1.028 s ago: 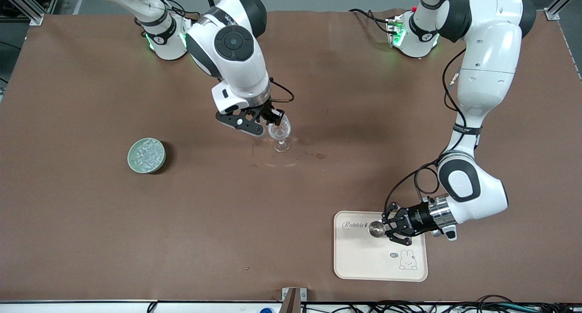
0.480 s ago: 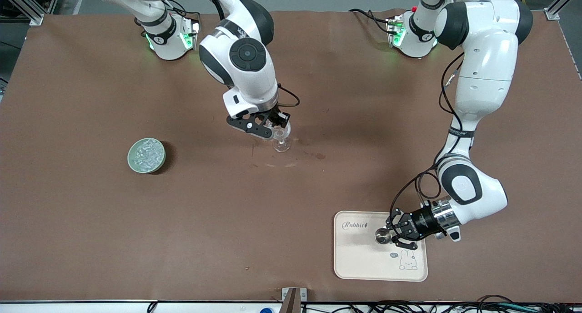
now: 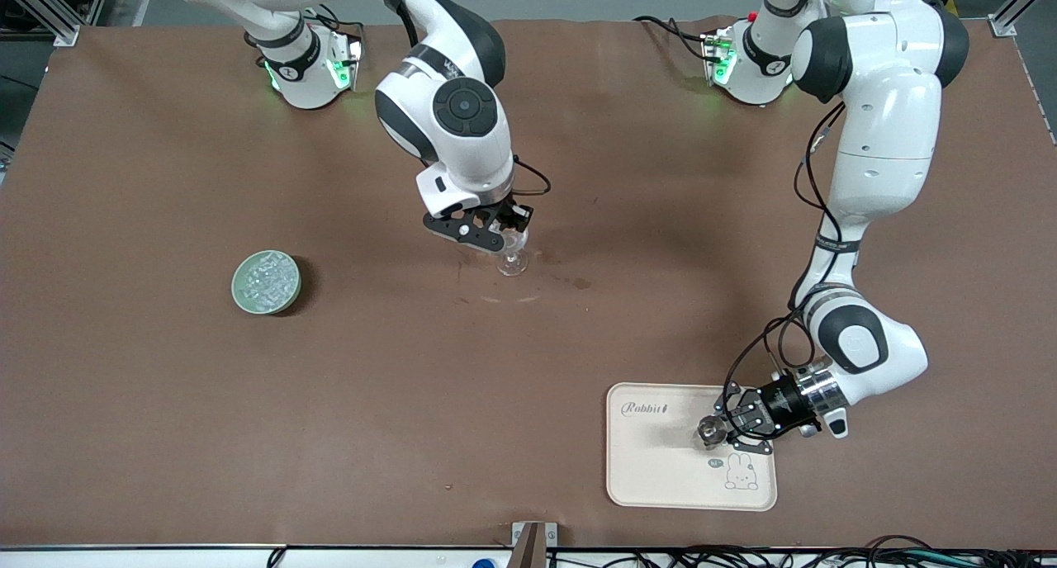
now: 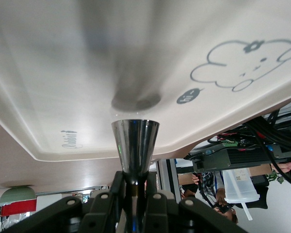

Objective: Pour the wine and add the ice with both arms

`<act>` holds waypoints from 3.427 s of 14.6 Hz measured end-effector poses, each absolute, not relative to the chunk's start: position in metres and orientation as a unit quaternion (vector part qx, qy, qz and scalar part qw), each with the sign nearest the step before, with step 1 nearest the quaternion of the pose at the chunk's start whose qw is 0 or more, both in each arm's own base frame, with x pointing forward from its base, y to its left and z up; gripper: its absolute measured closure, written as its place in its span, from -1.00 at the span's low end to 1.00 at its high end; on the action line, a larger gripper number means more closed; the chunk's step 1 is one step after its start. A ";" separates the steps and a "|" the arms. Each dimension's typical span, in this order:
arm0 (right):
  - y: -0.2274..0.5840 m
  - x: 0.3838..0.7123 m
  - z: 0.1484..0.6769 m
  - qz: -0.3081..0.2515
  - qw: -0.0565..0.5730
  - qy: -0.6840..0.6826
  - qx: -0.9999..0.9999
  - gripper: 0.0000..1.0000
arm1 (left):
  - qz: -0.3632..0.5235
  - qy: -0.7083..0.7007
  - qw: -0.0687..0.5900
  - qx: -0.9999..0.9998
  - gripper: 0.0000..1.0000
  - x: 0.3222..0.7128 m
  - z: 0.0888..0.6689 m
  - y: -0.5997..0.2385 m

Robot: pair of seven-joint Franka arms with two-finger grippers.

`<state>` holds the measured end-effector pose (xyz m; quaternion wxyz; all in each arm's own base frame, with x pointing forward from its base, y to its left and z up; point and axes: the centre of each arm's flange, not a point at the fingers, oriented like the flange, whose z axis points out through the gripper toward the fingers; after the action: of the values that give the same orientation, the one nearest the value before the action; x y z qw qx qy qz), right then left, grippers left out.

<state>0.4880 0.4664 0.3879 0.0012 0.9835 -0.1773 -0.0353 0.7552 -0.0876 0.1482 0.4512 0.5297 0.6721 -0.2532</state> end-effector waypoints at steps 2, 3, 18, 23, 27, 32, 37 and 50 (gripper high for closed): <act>0.467 0.487 0.388 -0.035 0.001 -0.177 0.984 0.43 | -0.259 0.673 0.456 0.521 0.58 0.755 0.146 -0.084; 0.467 0.487 0.387 -0.035 0.002 -0.176 0.984 0.43 | -0.261 0.674 0.457 0.518 0.58 0.755 0.145 -0.084; 0.469 0.493 0.387 -0.034 -0.007 -0.180 0.983 -0.50 | -0.273 0.640 0.480 0.535 -1.00 0.751 0.143 -0.044; 0.418 0.531 0.475 0.014 -0.030 -0.222 0.974 -1.00 | -0.254 0.580 0.445 0.633 -1.00 0.745 0.178 0.000; 0.305 0.555 0.574 0.071 -0.003 -0.216 0.974 -1.00 | -0.211 0.540 0.375 0.723 -1.00 0.747 0.237 0.004; 0.136 0.589 0.627 0.095 0.044 -0.203 0.974 -1.00 | -0.125 0.532 0.347 0.762 -1.00 0.753 0.326 0.054; 0.016 0.584 0.648 0.068 0.053 -0.154 0.984 -1.00 | -0.033 0.488 0.296 0.820 -1.00 0.736 0.439 0.091; -0.044 0.569 0.658 0.049 0.025 -0.107 0.993 -1.00 | 0.039 0.018 0.051 0.998 -1.00 0.612 0.619 -0.063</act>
<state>0.5695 -0.0438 0.6582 0.0247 0.9928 -0.1067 0.0489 0.6120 -0.0626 0.6193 0.0509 0.9978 0.0184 0.0395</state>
